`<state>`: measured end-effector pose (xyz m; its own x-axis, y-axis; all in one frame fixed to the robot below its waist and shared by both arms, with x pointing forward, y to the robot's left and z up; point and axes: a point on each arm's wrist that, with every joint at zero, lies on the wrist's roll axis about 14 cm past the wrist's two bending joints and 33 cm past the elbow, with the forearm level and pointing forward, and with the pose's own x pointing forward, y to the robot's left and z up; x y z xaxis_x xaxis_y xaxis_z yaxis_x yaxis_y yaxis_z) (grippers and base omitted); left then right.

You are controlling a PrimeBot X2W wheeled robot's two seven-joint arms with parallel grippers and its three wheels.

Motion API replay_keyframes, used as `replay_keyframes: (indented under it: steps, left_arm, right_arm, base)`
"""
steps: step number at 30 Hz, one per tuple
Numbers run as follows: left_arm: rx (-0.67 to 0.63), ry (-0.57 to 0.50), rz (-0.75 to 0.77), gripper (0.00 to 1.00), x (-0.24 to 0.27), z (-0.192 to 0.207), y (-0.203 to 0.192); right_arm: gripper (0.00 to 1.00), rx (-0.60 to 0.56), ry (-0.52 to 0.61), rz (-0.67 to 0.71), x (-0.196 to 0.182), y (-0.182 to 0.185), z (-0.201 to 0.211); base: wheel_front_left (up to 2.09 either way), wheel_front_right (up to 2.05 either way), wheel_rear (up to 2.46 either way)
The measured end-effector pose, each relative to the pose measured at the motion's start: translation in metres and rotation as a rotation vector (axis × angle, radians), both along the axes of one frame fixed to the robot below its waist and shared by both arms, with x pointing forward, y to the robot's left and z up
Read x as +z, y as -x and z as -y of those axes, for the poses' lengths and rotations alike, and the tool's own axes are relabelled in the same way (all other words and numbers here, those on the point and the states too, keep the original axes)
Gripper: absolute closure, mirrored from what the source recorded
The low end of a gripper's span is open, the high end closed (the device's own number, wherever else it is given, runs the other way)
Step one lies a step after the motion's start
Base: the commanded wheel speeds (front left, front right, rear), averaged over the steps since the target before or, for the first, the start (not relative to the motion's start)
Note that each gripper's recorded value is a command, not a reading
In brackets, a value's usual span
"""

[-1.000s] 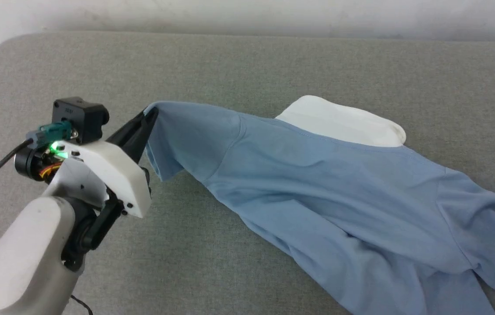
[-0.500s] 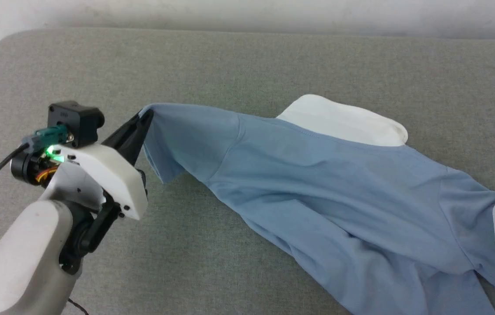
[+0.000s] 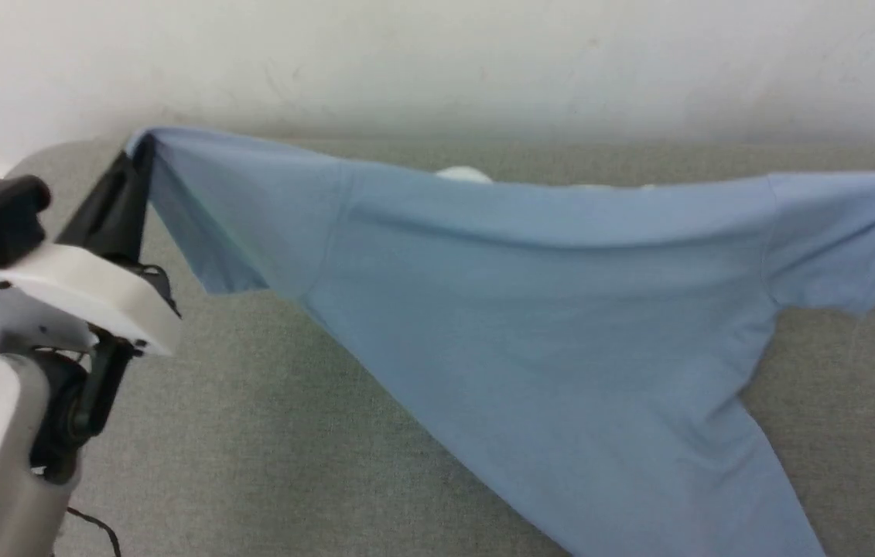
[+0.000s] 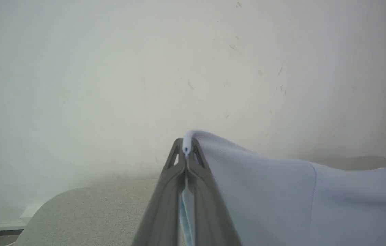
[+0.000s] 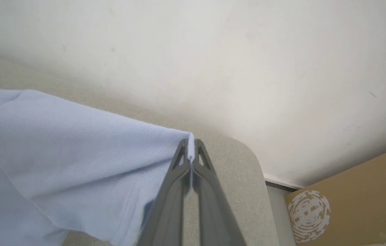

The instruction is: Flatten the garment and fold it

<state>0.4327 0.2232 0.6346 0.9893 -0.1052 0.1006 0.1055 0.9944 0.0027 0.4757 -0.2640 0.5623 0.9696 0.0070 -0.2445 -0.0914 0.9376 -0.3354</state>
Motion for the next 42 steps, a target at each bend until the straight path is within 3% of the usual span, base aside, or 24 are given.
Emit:
replay_keyframes:
  steps: [9,17,21,28,36,42]
  left_arm:
    - [0.066,0.000,0.350,1.00,0.103,-0.019,0.034]
    - [0.100,0.024,0.679,1.00,0.194,-0.026,0.068]
    - [0.101,0.027,0.769,1.00,0.221,-0.025,0.077]
    - [0.078,-0.007,0.735,1.00,0.233,-0.020,0.046]
    - [0.032,-0.092,0.517,1.00,0.192,-0.015,-0.050]
    - [0.044,-0.137,0.458,1.00,0.173,-0.017,-0.119]
  right_arm:
    - [1.00,0.080,0.053,0.385,0.141,0.025,-0.011]
    - [1.00,0.091,0.063,0.583,0.210,0.045,-0.006]
    - [1.00,0.095,0.065,0.666,0.238,0.047,-0.005]
    - [1.00,0.100,0.033,0.707,0.261,0.024,-0.004]
    - [1.00,0.093,0.042,0.711,0.277,-0.032,-0.004]
    - [1.00,0.078,0.072,0.676,0.270,-0.088,-0.003]
  base:
    - [0.00,0.00,0.00]
    - [0.00,0.00,0.00]
    - [0.00,0.00,0.00]
    - [0.00,0.00,0.00]
    - [0.00,0.00,0.00]
    - [0.00,0.00,0.00]
